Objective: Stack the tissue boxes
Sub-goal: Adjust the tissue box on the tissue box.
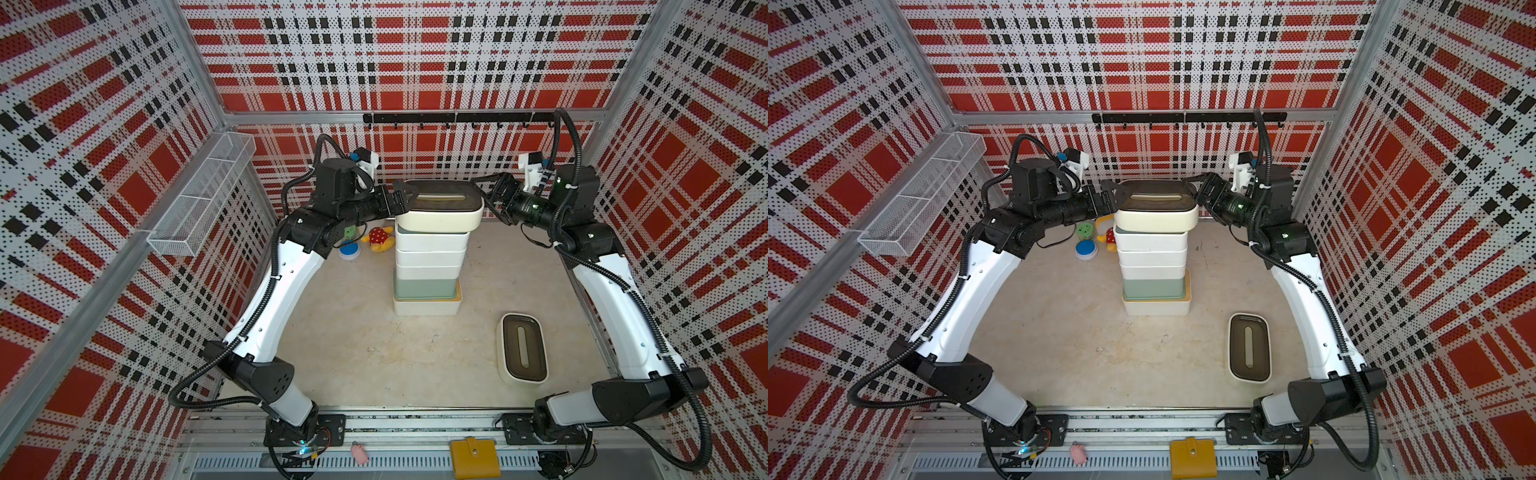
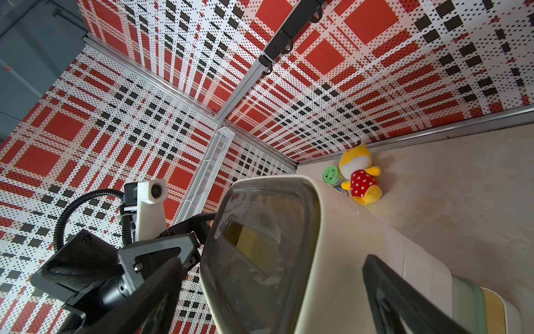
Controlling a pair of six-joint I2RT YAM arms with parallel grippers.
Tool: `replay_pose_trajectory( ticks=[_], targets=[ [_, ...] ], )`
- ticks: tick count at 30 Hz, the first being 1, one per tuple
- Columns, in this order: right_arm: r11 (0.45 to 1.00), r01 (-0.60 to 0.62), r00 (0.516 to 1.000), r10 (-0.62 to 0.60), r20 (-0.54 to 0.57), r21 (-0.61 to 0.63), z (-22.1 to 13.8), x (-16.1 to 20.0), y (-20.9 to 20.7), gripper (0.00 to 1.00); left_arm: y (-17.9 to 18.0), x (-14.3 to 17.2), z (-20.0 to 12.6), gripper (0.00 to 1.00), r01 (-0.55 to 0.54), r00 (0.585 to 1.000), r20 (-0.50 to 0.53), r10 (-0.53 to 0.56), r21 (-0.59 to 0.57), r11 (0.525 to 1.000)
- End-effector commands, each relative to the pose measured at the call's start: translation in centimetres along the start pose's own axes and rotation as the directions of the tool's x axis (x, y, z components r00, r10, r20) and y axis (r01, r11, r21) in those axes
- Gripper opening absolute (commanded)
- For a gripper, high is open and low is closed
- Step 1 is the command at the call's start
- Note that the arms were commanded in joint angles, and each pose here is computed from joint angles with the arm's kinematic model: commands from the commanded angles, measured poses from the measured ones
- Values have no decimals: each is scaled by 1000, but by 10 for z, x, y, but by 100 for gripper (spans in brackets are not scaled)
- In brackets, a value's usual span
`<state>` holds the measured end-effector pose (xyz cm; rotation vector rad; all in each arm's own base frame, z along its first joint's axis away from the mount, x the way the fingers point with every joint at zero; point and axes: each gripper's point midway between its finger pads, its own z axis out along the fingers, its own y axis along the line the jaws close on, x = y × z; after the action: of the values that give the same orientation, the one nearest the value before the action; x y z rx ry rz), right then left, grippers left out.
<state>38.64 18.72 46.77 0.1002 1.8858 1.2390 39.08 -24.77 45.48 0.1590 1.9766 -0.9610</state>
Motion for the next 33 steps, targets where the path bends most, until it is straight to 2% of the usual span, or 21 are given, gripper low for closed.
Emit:
replay_pose_trajectory(
  ticks=[1, 33],
  targets=[
    [997, 54, 998, -53, 26, -50, 0, -9, 18, 100, -6, -8, -3, 99, -33, 999, 9, 33, 21, 999],
    [994, 47, 999, -48, -5, -100, 9, 3, 30, 100, -23, 3, -6, 99, -55, 997, -43, 59, 90, 994]
  ],
)
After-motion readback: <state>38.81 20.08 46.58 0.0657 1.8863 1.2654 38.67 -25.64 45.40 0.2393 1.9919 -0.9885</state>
